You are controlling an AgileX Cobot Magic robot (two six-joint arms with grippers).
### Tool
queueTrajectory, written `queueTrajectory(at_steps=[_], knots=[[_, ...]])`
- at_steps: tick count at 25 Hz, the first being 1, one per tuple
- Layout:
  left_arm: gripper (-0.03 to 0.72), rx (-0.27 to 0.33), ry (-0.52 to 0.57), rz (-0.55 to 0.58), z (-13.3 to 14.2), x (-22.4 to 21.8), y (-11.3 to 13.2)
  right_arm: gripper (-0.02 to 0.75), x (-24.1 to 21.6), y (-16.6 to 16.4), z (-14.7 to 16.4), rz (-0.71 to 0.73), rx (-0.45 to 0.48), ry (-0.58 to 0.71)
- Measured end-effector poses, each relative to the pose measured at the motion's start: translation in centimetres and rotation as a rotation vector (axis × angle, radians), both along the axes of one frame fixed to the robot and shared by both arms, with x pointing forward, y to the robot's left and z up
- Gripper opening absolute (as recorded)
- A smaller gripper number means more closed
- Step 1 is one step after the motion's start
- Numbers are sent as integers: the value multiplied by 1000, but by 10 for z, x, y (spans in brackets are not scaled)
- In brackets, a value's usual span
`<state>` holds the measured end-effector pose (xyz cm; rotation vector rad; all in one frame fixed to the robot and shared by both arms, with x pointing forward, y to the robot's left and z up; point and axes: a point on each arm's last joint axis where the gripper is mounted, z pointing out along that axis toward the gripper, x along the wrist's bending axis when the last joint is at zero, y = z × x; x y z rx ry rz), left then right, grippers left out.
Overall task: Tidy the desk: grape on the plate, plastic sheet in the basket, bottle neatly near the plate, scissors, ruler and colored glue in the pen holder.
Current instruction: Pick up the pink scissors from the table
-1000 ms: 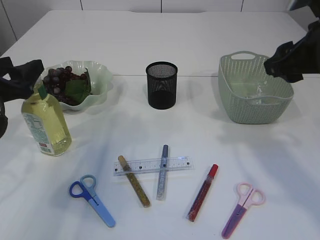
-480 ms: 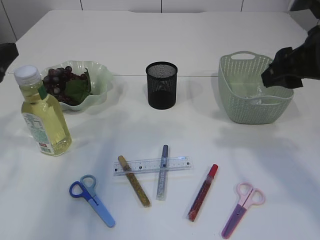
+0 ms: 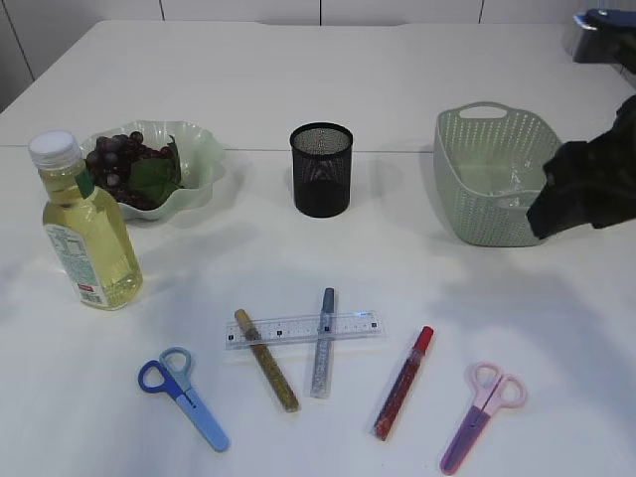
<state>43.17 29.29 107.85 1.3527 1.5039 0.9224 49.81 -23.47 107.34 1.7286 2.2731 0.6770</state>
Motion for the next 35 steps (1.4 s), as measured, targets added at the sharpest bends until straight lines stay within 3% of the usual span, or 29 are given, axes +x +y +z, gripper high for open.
queueTrajectory(at_steps=[9,18,24,30,35], knots=[[435,-77,420,82,30,-35,4,490,-14,0,-6,-119,41,200],[386,-24,736,16,35,-63,1,490,-22,5,-6,-203,125,325],[378,-5,761,-13,34,-65,0,490,-22,6,-12,-381,187,332],[372,-1,763,-79,34,-66,-7,490,-40,16,-45,-558,99,388],[372,27,762,-137,34,-67,-14,490,-47,30,-61,-671,143,371]])
